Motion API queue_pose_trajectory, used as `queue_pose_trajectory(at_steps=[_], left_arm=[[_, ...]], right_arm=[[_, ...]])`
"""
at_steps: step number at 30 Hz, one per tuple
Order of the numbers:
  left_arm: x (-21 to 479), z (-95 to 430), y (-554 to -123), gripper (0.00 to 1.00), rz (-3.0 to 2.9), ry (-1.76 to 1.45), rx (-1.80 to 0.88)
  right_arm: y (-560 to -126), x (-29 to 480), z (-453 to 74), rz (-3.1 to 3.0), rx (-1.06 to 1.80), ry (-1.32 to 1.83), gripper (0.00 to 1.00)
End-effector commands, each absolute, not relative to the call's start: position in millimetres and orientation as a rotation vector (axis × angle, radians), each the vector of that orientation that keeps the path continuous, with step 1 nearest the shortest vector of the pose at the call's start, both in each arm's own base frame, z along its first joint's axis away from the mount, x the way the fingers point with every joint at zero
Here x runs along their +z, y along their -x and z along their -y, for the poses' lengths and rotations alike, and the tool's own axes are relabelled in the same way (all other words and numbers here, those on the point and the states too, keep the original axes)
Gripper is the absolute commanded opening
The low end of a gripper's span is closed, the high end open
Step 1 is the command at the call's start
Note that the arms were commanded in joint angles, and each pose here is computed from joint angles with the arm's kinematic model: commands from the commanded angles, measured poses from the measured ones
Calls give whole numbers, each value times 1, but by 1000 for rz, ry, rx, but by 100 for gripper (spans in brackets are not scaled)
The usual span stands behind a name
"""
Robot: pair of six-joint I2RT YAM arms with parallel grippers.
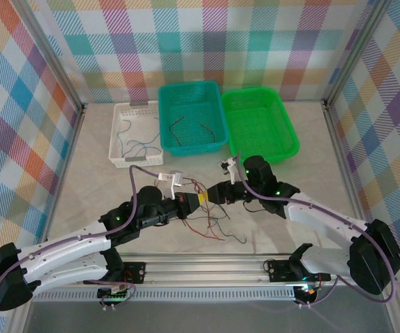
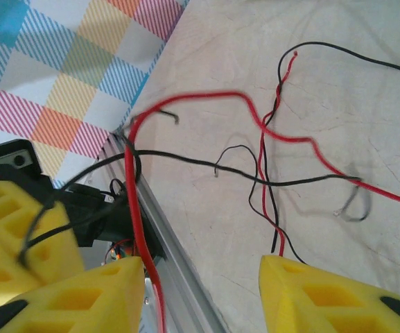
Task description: Untangle the cables
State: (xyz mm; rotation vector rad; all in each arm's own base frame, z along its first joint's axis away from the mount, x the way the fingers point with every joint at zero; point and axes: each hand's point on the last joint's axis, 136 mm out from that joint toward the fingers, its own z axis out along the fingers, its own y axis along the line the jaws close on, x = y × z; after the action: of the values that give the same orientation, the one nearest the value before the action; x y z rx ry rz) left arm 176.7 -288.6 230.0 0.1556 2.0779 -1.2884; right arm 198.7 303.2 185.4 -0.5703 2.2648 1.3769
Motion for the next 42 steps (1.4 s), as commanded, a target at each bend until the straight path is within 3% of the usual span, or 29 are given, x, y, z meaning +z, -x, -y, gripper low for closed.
queue_pose_trajectory(at_steps=[1,11,22,25,31,42], left_arm=[[239,290,-173,0,-2023,-181,-1328],[232,289,-174,0,-2024,-169,-1318],[246,278,-171,0,-1974,-158,-1328],[247,277,-171,0,-1966,-154,-1336],[252,272,-170,0,-1965,-163,-1306],[247,205,-171,0,-2033,-134,-988]], right_arm=[[-197,195,-312,-2197,1452,584,48],[-183,204,-322,-2111,1561,653,51],[-193,169,-324,-2222,1451,636,48],[-193,168,-329,-2219,1466,639,40],[-206,165,-317,-2253,1314,571,0],[-242,175,-194,-2303,821,145,0]])
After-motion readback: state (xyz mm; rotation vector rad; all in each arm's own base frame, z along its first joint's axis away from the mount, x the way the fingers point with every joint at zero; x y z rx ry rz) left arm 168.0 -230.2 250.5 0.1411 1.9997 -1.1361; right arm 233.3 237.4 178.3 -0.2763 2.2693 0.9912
